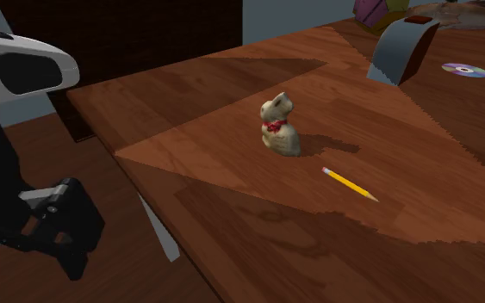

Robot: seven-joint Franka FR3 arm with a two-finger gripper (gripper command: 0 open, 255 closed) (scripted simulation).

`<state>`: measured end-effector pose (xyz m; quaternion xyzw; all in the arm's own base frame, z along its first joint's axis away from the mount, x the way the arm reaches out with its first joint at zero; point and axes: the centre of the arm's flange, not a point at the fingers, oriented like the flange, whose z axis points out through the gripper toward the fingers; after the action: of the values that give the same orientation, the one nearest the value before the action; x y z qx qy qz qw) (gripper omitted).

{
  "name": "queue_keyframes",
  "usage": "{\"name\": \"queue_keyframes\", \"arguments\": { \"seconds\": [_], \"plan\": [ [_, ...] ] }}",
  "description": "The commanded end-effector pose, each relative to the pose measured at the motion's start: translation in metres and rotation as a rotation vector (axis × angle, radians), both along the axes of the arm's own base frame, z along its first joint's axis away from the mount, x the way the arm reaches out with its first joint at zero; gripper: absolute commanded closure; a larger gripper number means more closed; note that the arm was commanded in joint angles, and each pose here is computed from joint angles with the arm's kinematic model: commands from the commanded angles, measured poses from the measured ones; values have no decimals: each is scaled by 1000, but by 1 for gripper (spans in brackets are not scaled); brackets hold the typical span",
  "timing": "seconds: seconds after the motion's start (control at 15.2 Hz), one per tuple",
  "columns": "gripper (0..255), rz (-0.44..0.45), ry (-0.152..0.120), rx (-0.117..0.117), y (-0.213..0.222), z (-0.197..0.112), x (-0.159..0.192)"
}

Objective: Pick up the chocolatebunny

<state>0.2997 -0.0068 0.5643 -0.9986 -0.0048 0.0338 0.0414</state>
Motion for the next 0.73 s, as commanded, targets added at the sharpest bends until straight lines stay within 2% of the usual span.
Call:
{"name": "queue_keyframes", "arguments": {
  "seconds": [0.0,0.66],
  "plan": [
    [0,0,0,0,0,0,0],
    [0,115,57,-23,-107,34,69]
  ]
}}
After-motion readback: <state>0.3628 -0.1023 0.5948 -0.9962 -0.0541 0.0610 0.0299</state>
